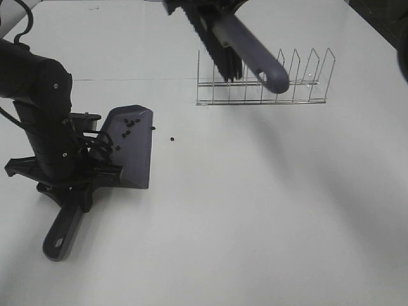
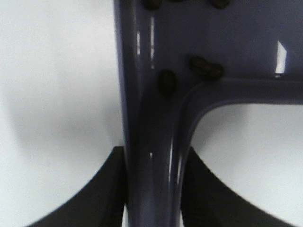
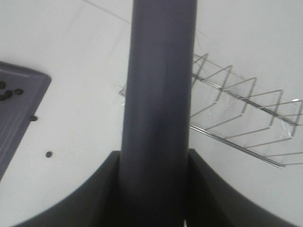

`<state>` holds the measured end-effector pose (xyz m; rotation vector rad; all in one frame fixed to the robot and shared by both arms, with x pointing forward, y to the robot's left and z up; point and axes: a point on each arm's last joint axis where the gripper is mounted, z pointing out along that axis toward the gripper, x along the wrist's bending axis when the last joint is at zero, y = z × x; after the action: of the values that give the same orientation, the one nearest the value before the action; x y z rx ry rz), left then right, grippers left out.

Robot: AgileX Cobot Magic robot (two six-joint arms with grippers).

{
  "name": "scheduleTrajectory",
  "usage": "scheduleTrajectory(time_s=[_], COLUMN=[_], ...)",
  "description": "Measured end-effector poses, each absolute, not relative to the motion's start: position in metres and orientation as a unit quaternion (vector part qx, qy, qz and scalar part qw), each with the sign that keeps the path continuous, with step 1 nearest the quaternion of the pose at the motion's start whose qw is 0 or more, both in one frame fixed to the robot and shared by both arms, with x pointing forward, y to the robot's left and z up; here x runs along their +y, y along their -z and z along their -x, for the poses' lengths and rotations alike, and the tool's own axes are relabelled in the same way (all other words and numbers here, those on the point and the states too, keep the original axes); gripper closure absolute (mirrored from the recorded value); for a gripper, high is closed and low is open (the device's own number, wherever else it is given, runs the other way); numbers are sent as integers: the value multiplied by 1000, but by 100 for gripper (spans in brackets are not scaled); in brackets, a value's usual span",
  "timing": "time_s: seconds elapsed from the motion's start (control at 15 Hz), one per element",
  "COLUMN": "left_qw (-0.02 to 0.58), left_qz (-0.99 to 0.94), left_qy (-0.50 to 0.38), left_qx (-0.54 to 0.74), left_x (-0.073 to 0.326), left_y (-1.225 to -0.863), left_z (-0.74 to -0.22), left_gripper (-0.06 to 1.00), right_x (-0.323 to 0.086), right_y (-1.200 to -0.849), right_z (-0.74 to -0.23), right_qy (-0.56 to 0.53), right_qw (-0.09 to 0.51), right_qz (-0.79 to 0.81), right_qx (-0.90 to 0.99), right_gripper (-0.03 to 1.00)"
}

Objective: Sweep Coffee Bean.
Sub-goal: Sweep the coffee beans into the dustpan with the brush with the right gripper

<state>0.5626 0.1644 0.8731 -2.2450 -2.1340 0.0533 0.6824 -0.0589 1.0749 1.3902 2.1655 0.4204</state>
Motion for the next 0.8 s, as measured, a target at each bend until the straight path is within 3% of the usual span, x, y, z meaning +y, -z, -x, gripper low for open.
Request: scheduleTrajectory(time_s=[0.2, 0.4, 0.6, 0.8], left_qw=[22, 22, 22, 22], left_qz=[725, 725, 725, 723], left_qy=[-17, -17, -17, -16], left_qx=[-689, -689, -689, -690], left_x=[164, 164, 164, 165], left_y=[-873, -873, -873, -873], left_z=[-563, -563, -563, -563], left_gripper=[68, 68, 68, 68], right_x=[-128, -159, -140, -91], right_y=[-1095, -1081, -1046, -1005], right_z=[-683, -675, -666, -663], right_qy=[-127, -83, -71, -68], right_qw=[267, 241, 171, 186], right_qz=[-560, -585, -567, -491], right_qx=[774, 770, 802, 848], right_gripper=[61, 61, 61, 61])
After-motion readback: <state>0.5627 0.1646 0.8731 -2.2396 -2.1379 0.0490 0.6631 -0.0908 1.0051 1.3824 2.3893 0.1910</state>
